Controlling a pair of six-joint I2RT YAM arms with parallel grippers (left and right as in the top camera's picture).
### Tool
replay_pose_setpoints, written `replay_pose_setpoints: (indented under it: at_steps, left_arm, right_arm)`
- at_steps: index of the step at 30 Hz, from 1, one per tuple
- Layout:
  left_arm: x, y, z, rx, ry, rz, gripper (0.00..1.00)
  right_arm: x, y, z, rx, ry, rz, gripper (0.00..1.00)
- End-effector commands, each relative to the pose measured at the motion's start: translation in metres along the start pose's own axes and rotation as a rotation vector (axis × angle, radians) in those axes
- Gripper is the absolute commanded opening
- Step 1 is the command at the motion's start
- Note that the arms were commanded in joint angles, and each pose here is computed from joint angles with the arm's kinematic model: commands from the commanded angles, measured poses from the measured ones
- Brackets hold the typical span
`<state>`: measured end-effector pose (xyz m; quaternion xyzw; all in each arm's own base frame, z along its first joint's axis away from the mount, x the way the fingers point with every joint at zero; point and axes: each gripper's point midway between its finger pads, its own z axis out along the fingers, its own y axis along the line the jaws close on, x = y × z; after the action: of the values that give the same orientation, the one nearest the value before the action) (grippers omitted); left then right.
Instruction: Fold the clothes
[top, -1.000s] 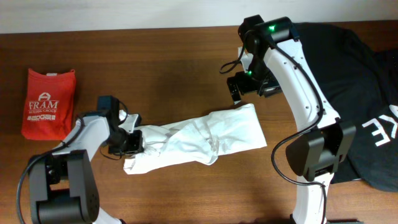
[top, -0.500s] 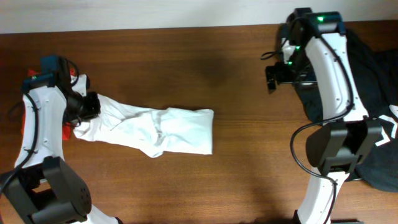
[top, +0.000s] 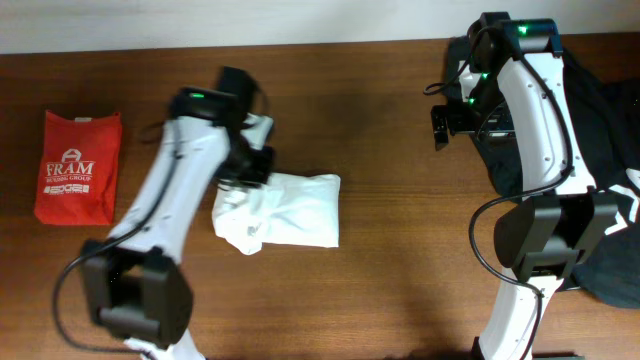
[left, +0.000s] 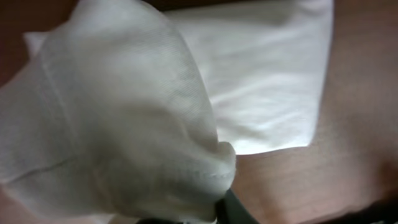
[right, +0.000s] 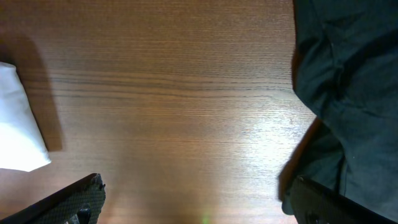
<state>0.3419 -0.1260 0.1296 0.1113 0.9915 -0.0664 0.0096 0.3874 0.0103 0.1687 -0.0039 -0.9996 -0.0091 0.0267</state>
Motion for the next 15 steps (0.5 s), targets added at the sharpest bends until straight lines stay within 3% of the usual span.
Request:
replay_pose_setpoints:
  at_steps: [1, 10, 15]
  left_arm:
    - [-0.001, -0.032, 0.019, 0.052, 0.041, 0.022, 0.15]
    - [-0.004, -0.066, 0.038, 0.133, 0.066, 0.07, 0.15]
    - [-0.009, -0.09, 0.034, 0.27, 0.047, 0.077, 0.16]
  right_arm:
    - [0.001, 0.001, -0.002, -0.003, -0.003, -0.001, 0.98]
    - [0.001, 0.001, -0.002, -0.003, -0.003, -0.001, 0.99]
    - [0.001, 0.002, -0.002, -0.008, -0.003, -0.001, 0.99]
